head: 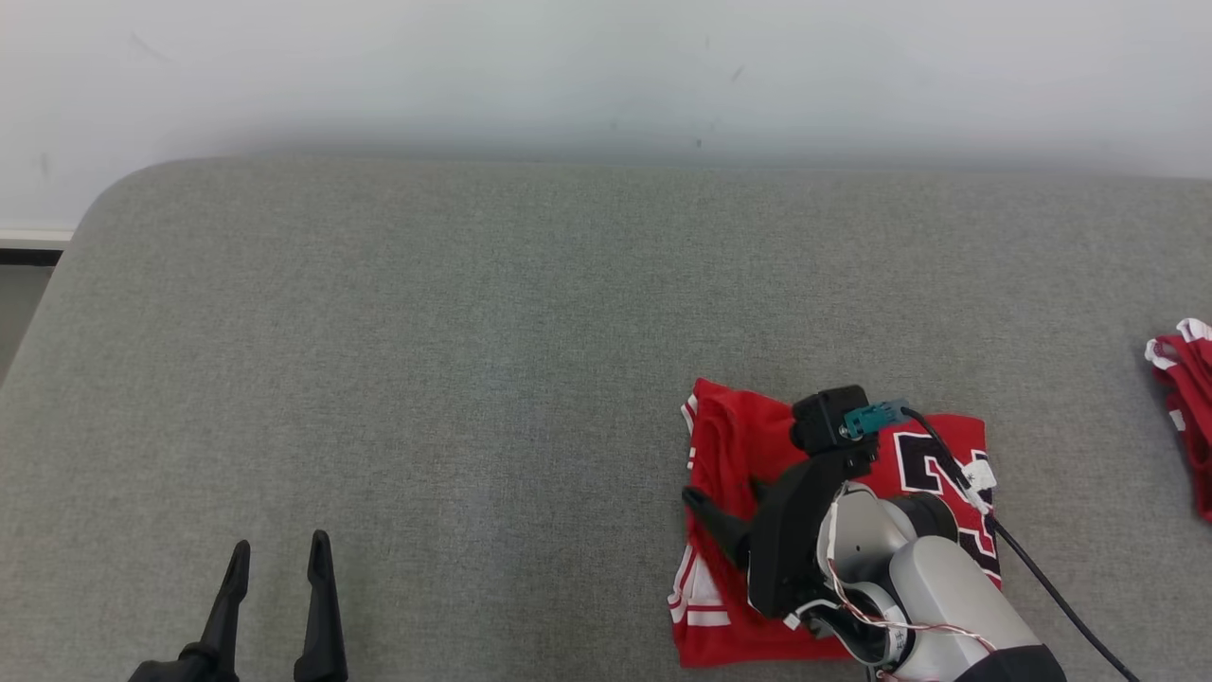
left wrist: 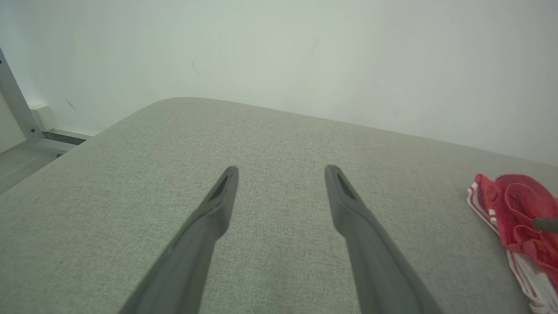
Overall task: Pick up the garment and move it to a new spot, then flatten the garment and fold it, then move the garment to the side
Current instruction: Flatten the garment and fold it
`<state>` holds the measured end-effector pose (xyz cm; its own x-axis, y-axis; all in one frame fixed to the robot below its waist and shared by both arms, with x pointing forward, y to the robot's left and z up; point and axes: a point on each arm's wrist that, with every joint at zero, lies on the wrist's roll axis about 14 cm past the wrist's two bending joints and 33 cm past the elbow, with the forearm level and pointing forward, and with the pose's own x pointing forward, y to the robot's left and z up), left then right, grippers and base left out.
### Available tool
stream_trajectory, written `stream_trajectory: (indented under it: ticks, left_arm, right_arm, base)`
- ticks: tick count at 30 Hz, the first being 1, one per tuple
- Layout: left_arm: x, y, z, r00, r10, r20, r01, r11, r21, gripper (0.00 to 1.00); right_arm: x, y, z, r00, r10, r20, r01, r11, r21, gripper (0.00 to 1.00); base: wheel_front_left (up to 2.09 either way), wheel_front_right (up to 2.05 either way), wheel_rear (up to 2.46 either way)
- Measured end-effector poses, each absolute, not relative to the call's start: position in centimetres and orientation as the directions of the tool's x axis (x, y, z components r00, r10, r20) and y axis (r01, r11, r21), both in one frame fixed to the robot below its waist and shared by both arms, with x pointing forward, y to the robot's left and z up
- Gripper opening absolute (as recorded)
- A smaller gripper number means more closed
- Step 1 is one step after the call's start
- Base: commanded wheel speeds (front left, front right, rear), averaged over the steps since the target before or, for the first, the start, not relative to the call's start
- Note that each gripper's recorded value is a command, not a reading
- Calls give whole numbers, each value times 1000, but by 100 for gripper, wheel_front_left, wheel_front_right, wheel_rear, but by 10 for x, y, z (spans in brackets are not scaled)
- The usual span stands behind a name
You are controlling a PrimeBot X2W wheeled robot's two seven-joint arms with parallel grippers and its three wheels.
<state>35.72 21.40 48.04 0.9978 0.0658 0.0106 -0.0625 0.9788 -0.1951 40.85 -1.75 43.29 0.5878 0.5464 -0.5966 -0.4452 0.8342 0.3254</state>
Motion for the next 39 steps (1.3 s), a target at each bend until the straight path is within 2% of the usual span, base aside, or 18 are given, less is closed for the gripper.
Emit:
stream_trajectory:
  ticks: [5,9,14,19,24,32,36,39]
  left_arm:
    - [358,212,482,998,58,17,-54,979,-196,100]
    - [357,209,484,999,50,22,-45,979,-198,100]
    - [356,206,487,999,41,34,-34,979,-200,100]
    - [352,205,490,998,38,43,-28,979,-200,100]
    - [346,205,494,998,43,53,-31,979,-204,100]
    - [347,195,508,995,14,97,7,978,-208,100]
    - [349,191,513,993,4,114,20,977,-212,100]
    - [352,193,516,992,7,123,19,977,-212,100]
  right_arm:
    - [417,-11,459,640,579,-505,-465,815,345,100]
    - [430,-20,494,724,571,-388,-458,818,348,100]
    - [446,-78,522,870,415,-267,-353,901,251,100]
    - [439,-138,528,954,246,-174,-225,966,131,100]
    - [413,-179,519,985,130,-110,-126,991,48,100]
    - [374,-208,518,998,56,21,-55,998,-33,100]
    - [365,-203,524,993,89,83,-83,993,-82,100]
    - [360,-208,520,994,78,82,-72,994,-82,100]
  base:
    - [0,0,0]
    - [0,0,0]
    - [0,0,0]
    - [0,0,0]
    - [0,0,0]
    - [0,0,0]
    - [0,0,0]
    - [0,0,0]
